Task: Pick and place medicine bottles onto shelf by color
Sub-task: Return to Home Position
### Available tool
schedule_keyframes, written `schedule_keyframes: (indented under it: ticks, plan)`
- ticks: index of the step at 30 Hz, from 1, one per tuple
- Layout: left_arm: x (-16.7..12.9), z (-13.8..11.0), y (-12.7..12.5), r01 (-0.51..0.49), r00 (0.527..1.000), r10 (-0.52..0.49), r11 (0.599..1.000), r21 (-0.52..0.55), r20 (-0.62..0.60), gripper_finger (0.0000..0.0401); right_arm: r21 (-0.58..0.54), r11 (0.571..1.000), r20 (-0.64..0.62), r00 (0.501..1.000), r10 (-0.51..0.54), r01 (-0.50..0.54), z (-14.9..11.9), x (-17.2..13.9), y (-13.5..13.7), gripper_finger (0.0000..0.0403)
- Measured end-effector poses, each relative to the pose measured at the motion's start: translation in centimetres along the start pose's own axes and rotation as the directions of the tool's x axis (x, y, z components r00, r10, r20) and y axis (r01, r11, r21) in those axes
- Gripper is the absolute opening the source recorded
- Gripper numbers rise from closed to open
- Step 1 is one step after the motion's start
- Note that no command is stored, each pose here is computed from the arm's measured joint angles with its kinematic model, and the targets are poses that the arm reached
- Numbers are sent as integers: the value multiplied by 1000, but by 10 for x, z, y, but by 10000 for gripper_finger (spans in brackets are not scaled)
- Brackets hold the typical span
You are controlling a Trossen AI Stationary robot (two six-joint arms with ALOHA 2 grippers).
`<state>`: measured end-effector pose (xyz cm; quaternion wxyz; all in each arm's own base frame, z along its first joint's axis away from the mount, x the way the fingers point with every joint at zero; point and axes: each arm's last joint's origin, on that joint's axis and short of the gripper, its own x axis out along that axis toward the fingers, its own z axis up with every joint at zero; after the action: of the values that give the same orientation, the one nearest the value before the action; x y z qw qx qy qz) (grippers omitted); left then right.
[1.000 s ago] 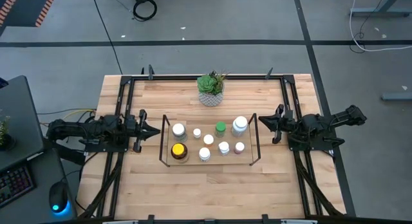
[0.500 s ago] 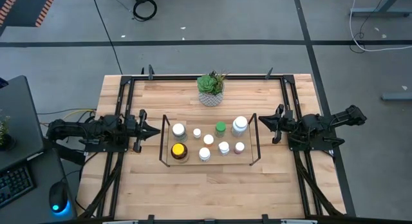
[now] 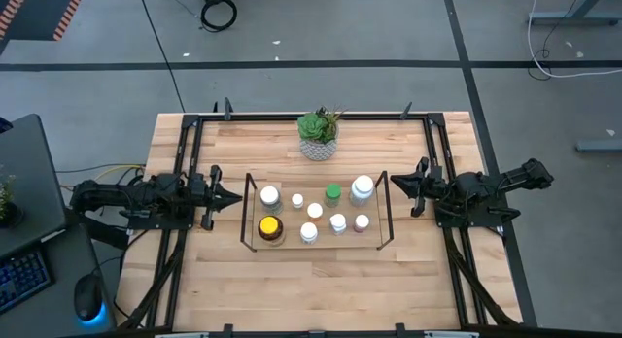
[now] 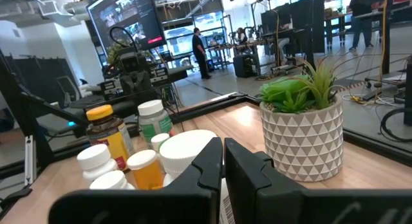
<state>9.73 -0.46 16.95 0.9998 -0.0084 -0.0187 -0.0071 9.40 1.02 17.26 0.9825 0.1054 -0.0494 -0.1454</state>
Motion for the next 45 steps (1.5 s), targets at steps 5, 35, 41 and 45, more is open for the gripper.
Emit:
schedule_keyframes:
  ticks: [5,35,41,45]
  plan:
    - [0,0,0,0,1000,0,1000,0,0,35,0,1000,0,1000,0,0,0,0,0,22]
    - [0,0,0,-1,1000,1,1000,0,-1,23,0,1000,0,1000,0,0,0,0,0,23]
    - [0,0,0,0,1000,0,1000,0,-1,31,0,1000,0,1000,0,0,0,0,0,23]
    - [0,0,0,0,1000,0,1000,0,-1,36,1,1000,0,1000,1,-1,0,0,0,23]
